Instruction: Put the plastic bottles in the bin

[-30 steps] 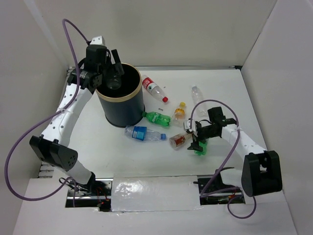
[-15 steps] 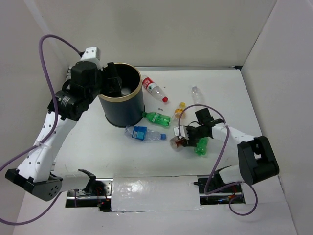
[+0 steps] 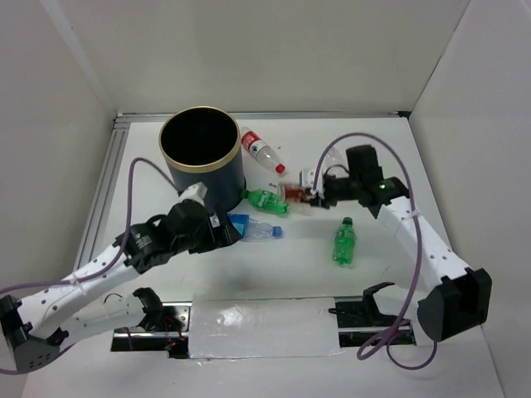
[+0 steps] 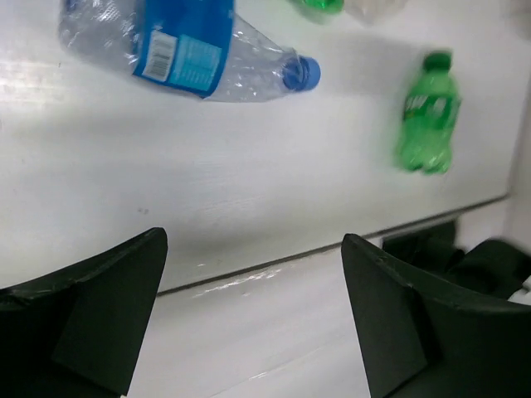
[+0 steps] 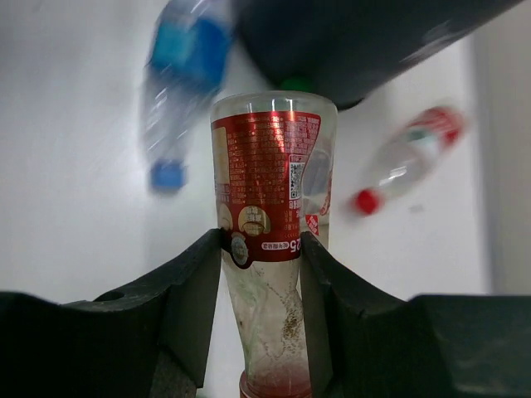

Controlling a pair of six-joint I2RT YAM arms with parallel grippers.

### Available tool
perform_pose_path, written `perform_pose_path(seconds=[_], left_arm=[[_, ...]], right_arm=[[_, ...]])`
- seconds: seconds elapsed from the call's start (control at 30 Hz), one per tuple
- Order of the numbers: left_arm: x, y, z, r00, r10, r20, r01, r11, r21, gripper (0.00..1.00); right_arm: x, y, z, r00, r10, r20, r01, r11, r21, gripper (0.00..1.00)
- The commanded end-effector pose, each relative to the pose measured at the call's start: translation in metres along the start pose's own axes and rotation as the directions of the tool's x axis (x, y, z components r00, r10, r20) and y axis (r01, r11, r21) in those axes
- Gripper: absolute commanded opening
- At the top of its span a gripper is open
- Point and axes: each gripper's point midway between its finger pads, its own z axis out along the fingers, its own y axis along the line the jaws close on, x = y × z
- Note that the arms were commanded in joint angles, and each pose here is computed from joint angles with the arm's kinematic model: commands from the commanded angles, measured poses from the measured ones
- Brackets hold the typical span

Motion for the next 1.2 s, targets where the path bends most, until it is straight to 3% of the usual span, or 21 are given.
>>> perform_pose_path(seconds=[0.0,0.07,0.1,0.13,0.2,0.23,0.33,0.37,0.4,0.47,0.5,0.57,0.63,0.67,0.7,0.8,0.87,0.93,0.97,1.0,1.17], left_arm=[[-0.032,-0.01,-0.013,0.905,-0.39,0.17,0.375,0.92,0.114,0.98],[-0.019,0.01,-0.003,0.864,-0.47,0.182,0.462,0.883,0.085,1.0],[-0.024,0.013,-0.005,0.802,-0.561,0.206,0.549,0.827,0.12,1.0],[-0.016,0.027,0.005,0.779,-0.588,0.22,0.581,0.808,0.1,1.0],[-0.021,0.032,0.008,0.731,-0.635,0.251,0.616,0.772,0.157,1.0],[-0.021,0.035,0.011,0.675,-0.695,0.248,0.674,0.717,0.177,1.0],[-0.017,0.044,0.025,0.582,-0.777,0.24,0.746,0.627,0.223,1.0],[-0.018,0.048,0.027,0.553,-0.795,0.248,0.76,0.603,0.24,1.0],[-0.018,0.052,0.033,0.53,-0.809,0.255,0.767,0.585,0.263,1.0],[-0.024,0.058,0.039,0.484,-0.827,0.287,0.774,0.557,0.3,1.0],[-0.026,0.058,0.043,0.459,-0.842,0.284,0.775,0.536,0.336,1.0],[-0.03,0.058,0.049,0.441,-0.853,0.279,0.773,0.519,0.364,1.0],[-0.032,0.061,0.059,0.427,-0.861,0.275,0.783,0.504,0.365,1.0],[-0.031,0.059,0.062,0.425,-0.865,0.265,0.789,0.498,0.361,1.0],[-0.034,0.062,0.065,0.407,-0.872,0.271,0.797,0.484,0.361,1.0],[-0.031,0.065,0.081,0.388,-0.884,0.261,0.816,0.461,0.349,1.0],[-0.027,0.067,0.094,0.404,-0.875,0.267,0.824,0.475,0.31,1.0],[-0.032,0.063,0.099,0.415,-0.868,0.273,0.822,0.486,0.295,1.0],[-0.028,0.066,0.104,0.41,-0.868,0.279,0.831,0.482,0.277,1.0],[-0.025,0.07,0.112,0.415,-0.863,0.288,0.834,0.488,0.258,1.0],[-0.023,0.073,0.133,0.393,-0.872,0.293,0.855,0.464,0.234,0.97]], right_arm=[[-0.084,-0.062,-0.03,0.98,0.03,0.199,-0.062,0.985,0.158,0.05],[-0.122,-0.106,-0.037,0.962,-0.039,0.27,-0.026,0.972,0.233,0.05],[-0.131,-0.119,-0.034,0.958,-0.016,0.285,-0.058,0.967,0.249,0.05],[-0.163,-0.134,-0.037,0.944,-0.078,0.321,-0.013,0.962,0.272,0.05],[-0.171,-0.154,-0.008,0.94,-0.08,0.333,-0.002,0.971,0.241,0.05],[-0.199,-0.173,-0.015,0.925,-0.153,0.347,0.048,0.955,0.292,0.05],[-0.216,-0.185,0.04,0.924,-0.186,0.333,0.104,0.963,0.249,0.08],[-0.25,-0.19,0.038,0.898,-0.25,0.363,0.154,0.949,0.275,0.08],[-0.24,-0.195,0.07,0.908,-0.222,0.354,0.142,0.961,0.239,0.08],[-0.269,-0.209,0.074,0.887,-0.258,0.382,0.162,0.95,0.267,0.08],[-0.254,-0.203,0.111,0.908,-0.209,0.364,0.141,0.969,0.203,0.08],[-0.276,-0.203,0.118,0.893,-0.22,0.393,0.152,0.968,0.197,0.12],[-0.269,-0.196,0.14,0.905,-0.196,0.377,0.141,0.976,0.168,0.23],[-0.258,-0.193,0.148,0.919,-0.158,0.361,0.112,0.983,0.146,0.55],[-0.255,-0.186,0.157,0.923,-0.136,0.361,0.097,0.988,0.124,0.71],[-0.247,-0.181,0.15,0.93,-0.061,0.363,0.021,0.993,0.113,0.9],[-0.252,-0.177,0.13,0.926,-0.011,0.376,-0.033,0.993,0.11,0.91],[-0.224,-0.17,0.124,0.939,0.048,0.341,-0.08,0.993,0.082,0.93],[-0.235,-0.164,0.101,0.935,0.031,0.354,-0.069,0.993,0.097,0.93],[-0.203,-0.154,0.102,0.949,0.087,0.304,-0.116,0.99,0.077,0.93],[-0.177,-0.134,0.036,0.95,0.117,0.29,-0.165,0.975,0.146,0.93]])
